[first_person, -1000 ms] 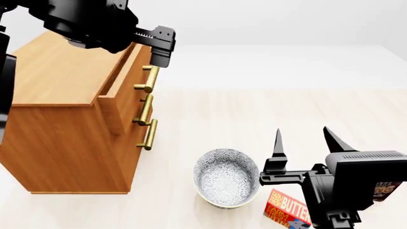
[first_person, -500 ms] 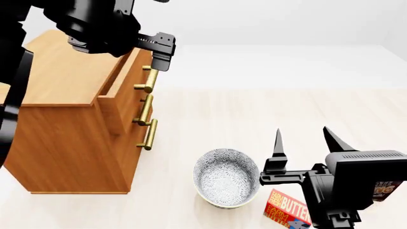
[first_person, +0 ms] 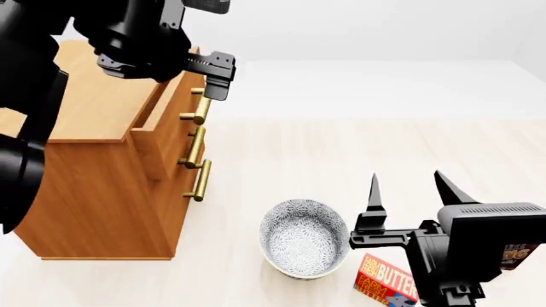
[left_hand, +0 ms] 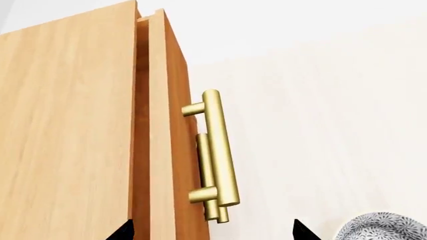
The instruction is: Put the butter at the back in the top drawer of the cabinet and close it.
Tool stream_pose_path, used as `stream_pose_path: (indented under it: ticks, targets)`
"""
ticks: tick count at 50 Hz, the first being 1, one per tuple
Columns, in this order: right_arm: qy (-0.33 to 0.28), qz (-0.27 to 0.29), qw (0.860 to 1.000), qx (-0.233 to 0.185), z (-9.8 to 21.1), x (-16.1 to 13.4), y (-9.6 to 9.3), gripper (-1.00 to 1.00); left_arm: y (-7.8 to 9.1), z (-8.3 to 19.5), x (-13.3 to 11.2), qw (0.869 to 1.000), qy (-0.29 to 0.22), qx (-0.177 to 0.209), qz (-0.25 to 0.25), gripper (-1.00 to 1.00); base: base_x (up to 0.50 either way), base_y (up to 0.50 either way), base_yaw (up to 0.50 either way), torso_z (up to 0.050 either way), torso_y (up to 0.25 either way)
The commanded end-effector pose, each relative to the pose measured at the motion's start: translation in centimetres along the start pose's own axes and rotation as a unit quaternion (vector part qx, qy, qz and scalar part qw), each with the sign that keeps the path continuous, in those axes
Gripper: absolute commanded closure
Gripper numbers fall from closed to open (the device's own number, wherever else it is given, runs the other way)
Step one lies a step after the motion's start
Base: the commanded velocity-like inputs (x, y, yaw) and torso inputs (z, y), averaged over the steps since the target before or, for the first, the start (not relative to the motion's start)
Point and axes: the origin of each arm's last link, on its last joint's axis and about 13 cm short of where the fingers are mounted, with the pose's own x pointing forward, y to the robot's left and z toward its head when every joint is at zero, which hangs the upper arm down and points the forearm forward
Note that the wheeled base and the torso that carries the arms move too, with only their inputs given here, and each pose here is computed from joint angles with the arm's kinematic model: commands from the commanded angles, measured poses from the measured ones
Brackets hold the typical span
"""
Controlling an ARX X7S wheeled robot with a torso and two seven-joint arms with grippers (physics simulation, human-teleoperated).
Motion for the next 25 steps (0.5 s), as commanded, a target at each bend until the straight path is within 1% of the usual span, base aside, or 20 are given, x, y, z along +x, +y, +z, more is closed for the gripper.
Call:
stream_pose_path:
  ticks: [1, 25]
  targets:
    - [0.000, -0.001, 1.000, 0.001, -0.1, 0.0, -0.1, -1.00, 0.0, -0.1, 0.7, 1.000, 0.009, 0.000, 0.006, -1.00, 0.00, 0.00, 0.00, 0.000, 0.000]
    - [0.000, -0.002, 1.000, 0.003, 0.0, 0.1, -0.2, -1.00, -0.1, -0.5, 2.3, 0.999, 0.034, 0.003, 0.008, -1.00, 0.00, 0.00, 0.00, 0.000, 0.000]
